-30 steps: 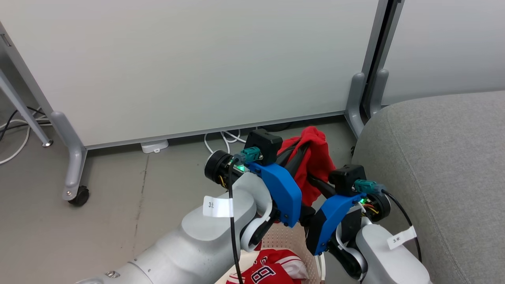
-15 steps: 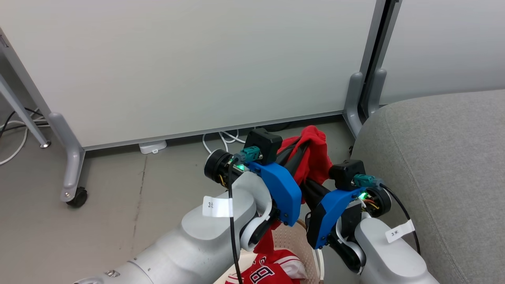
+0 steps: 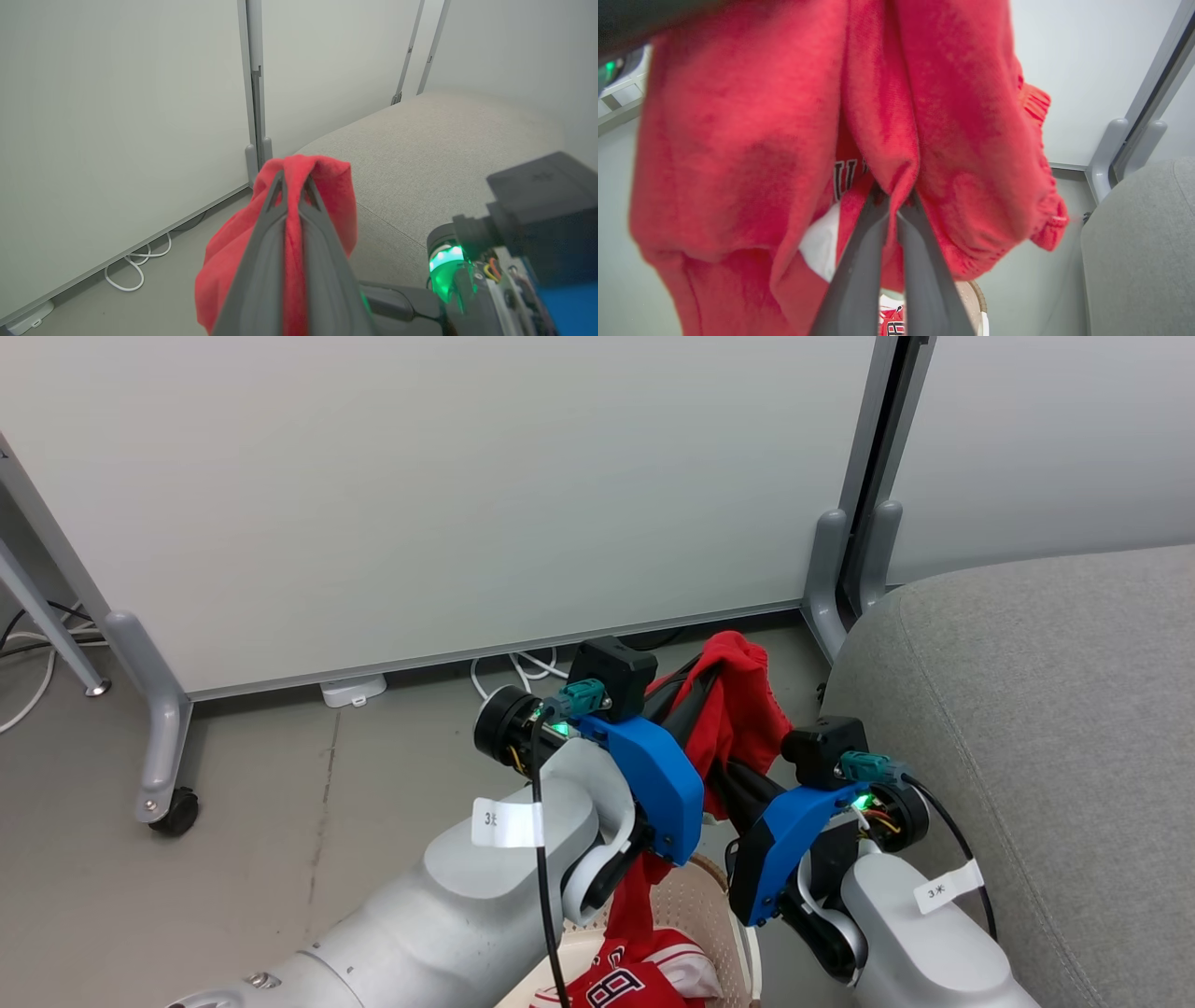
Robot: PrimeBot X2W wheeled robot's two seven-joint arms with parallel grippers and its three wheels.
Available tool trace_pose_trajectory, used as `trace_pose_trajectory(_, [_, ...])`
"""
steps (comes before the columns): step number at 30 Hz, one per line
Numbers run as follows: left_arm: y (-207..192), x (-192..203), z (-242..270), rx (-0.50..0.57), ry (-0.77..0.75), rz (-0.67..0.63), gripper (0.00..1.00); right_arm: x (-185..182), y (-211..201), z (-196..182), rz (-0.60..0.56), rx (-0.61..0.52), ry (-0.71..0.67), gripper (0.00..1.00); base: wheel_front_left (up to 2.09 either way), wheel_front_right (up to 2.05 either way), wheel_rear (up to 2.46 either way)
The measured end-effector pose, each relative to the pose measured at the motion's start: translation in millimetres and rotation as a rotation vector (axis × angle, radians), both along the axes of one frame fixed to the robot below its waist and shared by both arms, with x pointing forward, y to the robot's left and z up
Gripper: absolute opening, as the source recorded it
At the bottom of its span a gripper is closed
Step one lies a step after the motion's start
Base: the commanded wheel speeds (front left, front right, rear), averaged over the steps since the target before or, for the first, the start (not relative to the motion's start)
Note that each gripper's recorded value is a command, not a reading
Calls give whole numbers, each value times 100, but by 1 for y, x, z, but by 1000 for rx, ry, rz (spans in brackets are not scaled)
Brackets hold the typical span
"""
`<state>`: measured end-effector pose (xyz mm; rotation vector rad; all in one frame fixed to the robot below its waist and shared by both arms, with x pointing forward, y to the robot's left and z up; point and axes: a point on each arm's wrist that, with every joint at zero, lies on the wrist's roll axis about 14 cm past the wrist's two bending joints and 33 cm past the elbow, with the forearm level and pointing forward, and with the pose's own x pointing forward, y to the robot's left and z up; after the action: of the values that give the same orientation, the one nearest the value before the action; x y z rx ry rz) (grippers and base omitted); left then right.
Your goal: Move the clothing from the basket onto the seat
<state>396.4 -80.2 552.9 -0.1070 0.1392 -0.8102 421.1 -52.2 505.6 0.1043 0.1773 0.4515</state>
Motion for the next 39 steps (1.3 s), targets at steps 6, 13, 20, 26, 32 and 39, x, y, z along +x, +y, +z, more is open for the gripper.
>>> trace_pose_trajectory(6, [2, 1, -1, 0, -1, 5, 0, 1, -1, 0, -3, 0, 0, 0, 0, 0, 0])
trace_pose_trajectory(13, [3, 2, -4, -15, -8, 0, 100, 3, -2, -1, -8, -4, -1, 0, 0, 0, 0])
trace_pose_trajectory(20, [17, 4, -12, -46, -11, 26, 100, 10, -5, 1, -18, -11, -18, 0, 0, 0, 0])
trace_pose_trajectory(26, [45, -2, -16, -78, -59, 77, 100, 13, -5, 5, -24, -3, -35, 0, 0, 0, 0])
trace_pose_trajectory(32, [71, -10, -22, -99, -92, 137, 100, 11, -7, 6, -33, 1, -45, 0, 0, 0, 0])
trace_pose_trajectory(39, [98, -19, -34, -102, -99, 209, 100, 9, -11, 14, -48, 11, -64, 0, 0, 0, 0])
